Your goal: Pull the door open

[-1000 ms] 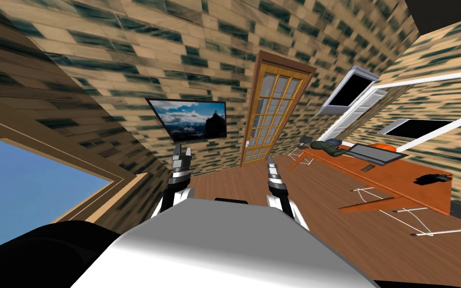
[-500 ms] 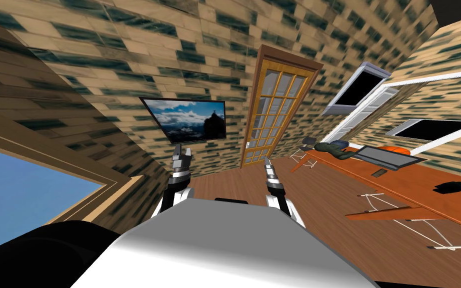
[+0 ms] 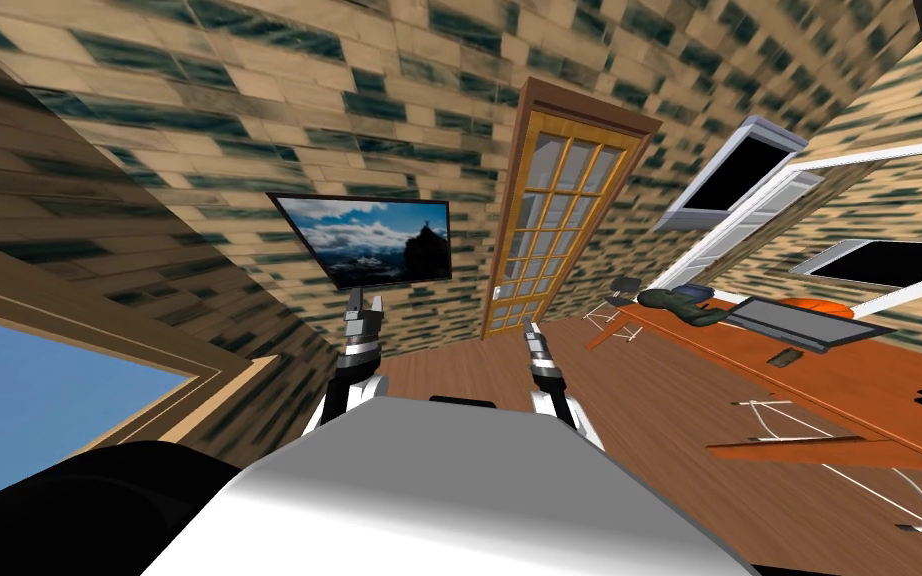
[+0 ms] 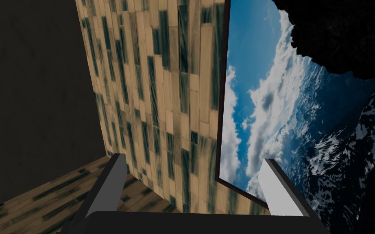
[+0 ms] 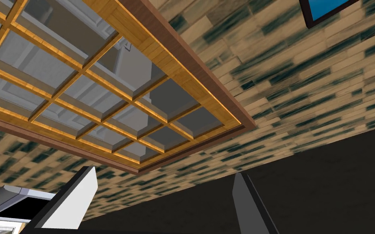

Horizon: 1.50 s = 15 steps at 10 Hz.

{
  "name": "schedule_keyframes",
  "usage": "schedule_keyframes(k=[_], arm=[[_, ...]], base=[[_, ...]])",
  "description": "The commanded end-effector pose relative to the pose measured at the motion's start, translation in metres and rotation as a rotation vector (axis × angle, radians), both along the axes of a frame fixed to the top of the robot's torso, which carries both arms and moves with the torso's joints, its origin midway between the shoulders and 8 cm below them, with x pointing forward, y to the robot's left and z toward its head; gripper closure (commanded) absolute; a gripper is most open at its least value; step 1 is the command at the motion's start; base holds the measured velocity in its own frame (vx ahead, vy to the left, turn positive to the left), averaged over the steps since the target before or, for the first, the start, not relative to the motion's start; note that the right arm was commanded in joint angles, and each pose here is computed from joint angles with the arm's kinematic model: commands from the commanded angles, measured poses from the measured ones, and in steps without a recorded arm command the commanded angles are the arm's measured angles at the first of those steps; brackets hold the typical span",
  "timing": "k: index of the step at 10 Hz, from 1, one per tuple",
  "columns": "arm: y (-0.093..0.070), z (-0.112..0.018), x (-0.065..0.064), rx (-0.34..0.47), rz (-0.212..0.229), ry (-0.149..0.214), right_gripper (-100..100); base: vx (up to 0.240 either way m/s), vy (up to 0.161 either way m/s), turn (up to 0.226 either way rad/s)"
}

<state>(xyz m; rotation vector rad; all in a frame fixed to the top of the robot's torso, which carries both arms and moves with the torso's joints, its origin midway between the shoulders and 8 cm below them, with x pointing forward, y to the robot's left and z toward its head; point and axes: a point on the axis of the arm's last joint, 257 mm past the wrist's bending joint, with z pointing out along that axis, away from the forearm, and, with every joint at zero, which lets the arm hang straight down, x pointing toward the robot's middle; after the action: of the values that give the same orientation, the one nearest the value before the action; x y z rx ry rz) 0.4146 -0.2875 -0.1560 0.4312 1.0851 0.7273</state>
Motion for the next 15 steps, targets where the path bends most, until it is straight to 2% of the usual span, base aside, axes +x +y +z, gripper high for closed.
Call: schedule_keyframes(k=[1, 15], arm=[[-0.002, -0.011, 0.004, -0.039, -0.009, 0.015, -100], [-0.009, -0.109, 0.024, -0.351, -0.058, 0.149, -100]], base=[[0.096, -0.034, 0.033], [0.095, -0.04, 0.032]])
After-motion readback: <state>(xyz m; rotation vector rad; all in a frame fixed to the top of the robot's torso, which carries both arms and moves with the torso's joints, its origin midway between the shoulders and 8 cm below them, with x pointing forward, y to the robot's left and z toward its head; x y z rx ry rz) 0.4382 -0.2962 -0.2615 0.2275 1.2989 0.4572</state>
